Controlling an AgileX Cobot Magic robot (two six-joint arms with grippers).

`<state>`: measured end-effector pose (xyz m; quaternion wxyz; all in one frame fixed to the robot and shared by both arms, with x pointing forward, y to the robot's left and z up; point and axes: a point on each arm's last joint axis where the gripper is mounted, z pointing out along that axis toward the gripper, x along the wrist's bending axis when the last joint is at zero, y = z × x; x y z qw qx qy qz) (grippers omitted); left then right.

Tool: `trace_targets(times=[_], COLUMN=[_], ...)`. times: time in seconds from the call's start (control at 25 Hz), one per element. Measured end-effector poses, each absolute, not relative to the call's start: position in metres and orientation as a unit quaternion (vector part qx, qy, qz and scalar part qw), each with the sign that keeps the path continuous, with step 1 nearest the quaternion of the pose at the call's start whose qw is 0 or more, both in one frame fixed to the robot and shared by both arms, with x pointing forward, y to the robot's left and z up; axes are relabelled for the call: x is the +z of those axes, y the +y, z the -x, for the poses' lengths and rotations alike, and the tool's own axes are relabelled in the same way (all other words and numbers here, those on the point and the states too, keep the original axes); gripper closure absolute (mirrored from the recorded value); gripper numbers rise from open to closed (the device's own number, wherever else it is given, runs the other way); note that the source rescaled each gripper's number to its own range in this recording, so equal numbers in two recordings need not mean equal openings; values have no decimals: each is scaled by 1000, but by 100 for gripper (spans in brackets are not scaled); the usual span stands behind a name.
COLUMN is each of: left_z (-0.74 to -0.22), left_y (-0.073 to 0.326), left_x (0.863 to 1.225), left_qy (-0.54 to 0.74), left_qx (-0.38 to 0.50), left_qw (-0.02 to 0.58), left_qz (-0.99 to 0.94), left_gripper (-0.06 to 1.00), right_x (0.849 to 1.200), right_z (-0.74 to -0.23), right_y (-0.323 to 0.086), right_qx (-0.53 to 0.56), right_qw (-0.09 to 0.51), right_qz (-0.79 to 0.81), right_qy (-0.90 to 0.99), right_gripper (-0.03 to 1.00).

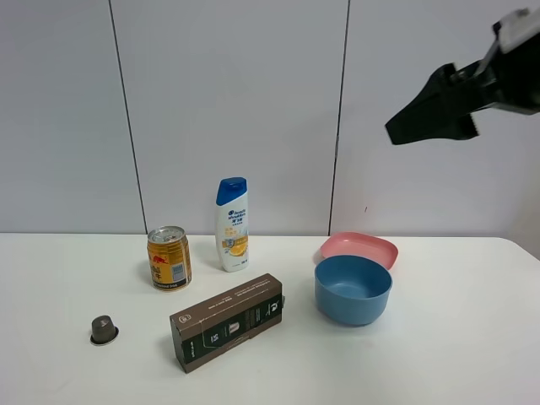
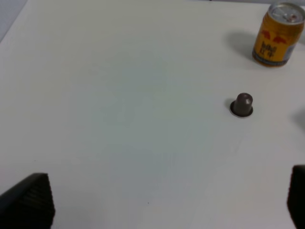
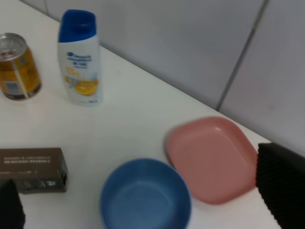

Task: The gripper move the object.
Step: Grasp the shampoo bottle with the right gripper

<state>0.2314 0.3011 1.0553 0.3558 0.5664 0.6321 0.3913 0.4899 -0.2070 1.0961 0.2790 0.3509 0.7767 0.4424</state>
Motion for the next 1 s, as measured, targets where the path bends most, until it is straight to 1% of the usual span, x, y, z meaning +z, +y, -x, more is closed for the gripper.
trace_targets(times=[0.24,0.48,0.72,1.0], left_z=[-231,-231,-231,-231], left_y=[301,301,301,301], left_x=[1055,1055,1055,1055], left_qy=[632,632,632,632], left_qx=[391,391,391,391], left_qw=[356,356,356,356], left_qz=[-566,-566,-566,-566], left_gripper=[-6,-6,-6,-6], right_x=[1072,1046,1018,981], right_z=[-501,-506,-519,-537], right_y=[-164,-135,-128,-127], right_qx=[434,416,389,345], right_qw=[278,276,264,282], right_qz=[-325,-308,-327,-351], right_qy=[793,810,820,824], right_gripper=[-3,-3,-3,-3])
